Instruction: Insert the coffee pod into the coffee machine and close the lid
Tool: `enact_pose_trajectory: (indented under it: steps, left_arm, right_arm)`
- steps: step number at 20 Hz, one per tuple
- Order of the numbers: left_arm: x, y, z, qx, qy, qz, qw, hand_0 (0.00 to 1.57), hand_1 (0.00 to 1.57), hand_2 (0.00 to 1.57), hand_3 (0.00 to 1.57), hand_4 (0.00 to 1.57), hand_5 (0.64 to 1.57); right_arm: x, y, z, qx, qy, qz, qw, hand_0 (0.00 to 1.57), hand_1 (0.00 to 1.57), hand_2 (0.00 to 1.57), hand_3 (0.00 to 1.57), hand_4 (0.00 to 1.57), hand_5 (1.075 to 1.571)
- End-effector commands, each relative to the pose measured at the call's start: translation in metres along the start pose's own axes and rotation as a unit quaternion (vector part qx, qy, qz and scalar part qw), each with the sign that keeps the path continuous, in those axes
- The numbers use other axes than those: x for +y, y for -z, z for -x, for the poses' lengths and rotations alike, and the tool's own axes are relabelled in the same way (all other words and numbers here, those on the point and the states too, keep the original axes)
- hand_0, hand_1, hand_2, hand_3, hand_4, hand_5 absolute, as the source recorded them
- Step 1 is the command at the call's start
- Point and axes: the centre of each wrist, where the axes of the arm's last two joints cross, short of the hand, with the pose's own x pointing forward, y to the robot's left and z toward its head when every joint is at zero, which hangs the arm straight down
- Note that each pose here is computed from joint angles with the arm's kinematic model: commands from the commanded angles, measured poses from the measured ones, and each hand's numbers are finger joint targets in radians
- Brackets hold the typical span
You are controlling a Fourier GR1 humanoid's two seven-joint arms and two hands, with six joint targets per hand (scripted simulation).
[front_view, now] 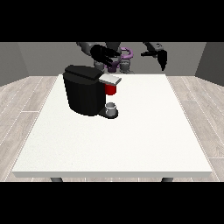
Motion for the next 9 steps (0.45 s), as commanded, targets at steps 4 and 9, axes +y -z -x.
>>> enact_pose_trajectory:
  steps: [4, 9]
  left_arm:
    - [0.023, -0.011, 0.010, 0.006, -0.004, -0.024, 1.000, 0.00, 0.00, 0.00, 0.00, 0.14, 1.571]
    - [0.012, -0.027, 0.033, 0.017, -0.017, -0.034, 0.999, 0.00, 0.00, 0.00, 0.00, 0.19, 1.571]
  right_arm:
    - [0.042, -0.039, 0.028, -0.024, 0.075, -0.046, 0.9959, 0.00, 0.00, 0.00, 0.00, 0.28, 1.571]
    - [0.054, -0.084, 0.060, 0.027, 0.132, 0.013, 0.9907, 0.00, 0.00, 0.00, 0.00, 0.16, 1.571]
